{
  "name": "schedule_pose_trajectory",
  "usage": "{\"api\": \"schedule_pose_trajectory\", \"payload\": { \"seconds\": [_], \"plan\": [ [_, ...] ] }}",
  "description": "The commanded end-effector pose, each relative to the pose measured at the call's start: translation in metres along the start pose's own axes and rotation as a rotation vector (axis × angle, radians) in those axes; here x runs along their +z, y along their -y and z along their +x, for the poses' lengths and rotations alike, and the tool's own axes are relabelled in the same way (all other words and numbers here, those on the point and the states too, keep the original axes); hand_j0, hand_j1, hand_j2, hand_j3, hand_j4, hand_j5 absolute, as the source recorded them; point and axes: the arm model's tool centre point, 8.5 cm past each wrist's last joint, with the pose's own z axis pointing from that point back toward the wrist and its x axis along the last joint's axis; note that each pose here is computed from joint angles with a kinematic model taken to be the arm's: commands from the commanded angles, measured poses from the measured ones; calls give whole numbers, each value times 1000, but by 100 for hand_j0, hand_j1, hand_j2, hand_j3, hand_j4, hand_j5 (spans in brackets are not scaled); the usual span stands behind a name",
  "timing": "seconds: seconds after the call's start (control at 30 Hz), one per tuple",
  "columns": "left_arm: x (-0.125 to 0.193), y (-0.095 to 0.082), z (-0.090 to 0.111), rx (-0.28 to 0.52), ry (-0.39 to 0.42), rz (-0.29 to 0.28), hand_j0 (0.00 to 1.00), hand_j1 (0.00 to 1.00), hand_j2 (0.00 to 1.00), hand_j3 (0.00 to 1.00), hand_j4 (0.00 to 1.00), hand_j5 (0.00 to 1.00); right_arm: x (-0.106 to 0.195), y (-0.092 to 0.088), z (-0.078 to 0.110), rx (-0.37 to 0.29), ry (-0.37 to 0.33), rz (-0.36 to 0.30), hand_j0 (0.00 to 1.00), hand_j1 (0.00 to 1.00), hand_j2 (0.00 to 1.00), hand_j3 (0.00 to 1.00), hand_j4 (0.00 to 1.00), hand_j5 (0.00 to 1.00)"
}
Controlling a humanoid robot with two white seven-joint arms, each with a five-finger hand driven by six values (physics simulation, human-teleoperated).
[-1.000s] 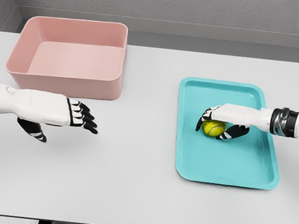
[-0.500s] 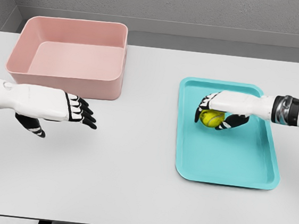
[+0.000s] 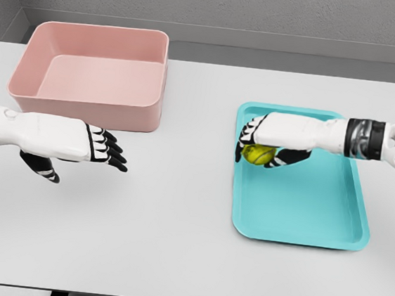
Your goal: Put the tennis from the blue tray into the pink basket with both arms
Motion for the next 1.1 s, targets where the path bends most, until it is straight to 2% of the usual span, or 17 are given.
{"api": "schedule_pose_trajectory", "payload": {
  "seconds": [0.0, 0.23, 0.3, 0.37, 0.43, 0.5, 0.57, 0.67, 0.77, 0.9, 1.07],
  "plan": [
    [2, 0, 0, 5, -4, 2, 100, 100, 100, 100, 100, 100, -9, 1, 8, 1, 33, -5, 55, 55, 55, 55, 55, 55],
    [2, 2, -1, 3, -10, -4, 100, 100, 100, 100, 100, 100, -37, 10, 23, 11, 101, -26, 55, 55, 55, 55, 55, 55],
    [14, -13, -5, -32, -46, 30, 100, 100, 100, 100, 100, 100, -45, 11, 26, 11, 118, -25, 55, 55, 55, 55, 55, 55],
    [14, -11, -4, -25, -44, 30, 100, 100, 100, 100, 100, 100, -53, 14, 30, 12, 134, -31, 55, 55, 55, 55, 55, 55],
    [24, -6, -6, -15, -68, 13, 100, 100, 100, 100, 100, 100, -59, 13, 30, 2, 138, -29, 55, 55, 55, 55, 55, 55],
    [20, -1, -5, -6, -60, 10, 100, 100, 100, 100, 100, 100, -64, 11, 30, -6, 144, -29, 55, 55, 55, 55, 55, 55],
    [27, -14, -7, -33, -80, 46, 100, 100, 100, 100, 100, 100, -75, 5, 29, -29, 152, -13, 55, 55, 55, 55, 55, 55],
    [26, -11, -6, -15, -68, 51, 100, 100, 100, 100, 100, 100, -88, 1, 28, -50, 156, -3, 55, 55, 55, 55, 55, 55],
    [31, -19, -2, 67, -14, 125, 100, 100, 100, 100, 100, 100, -104, -2, 29, -60, 171, 19, 55, 55, 55, 55, 55, 55],
    [32, -18, -2, 71, -15, 123, 100, 100, 100, 100, 100, 100, -117, -4, 32, -71, 186, 25, 55, 55, 55, 55, 55, 55],
    [32, -20, -2, 67, -15, 128, 100, 100, 100, 100, 100, 100, -126, -15, 24, -99, 168, 55, 55, 55, 55, 55, 55, 55]
  ]
}}
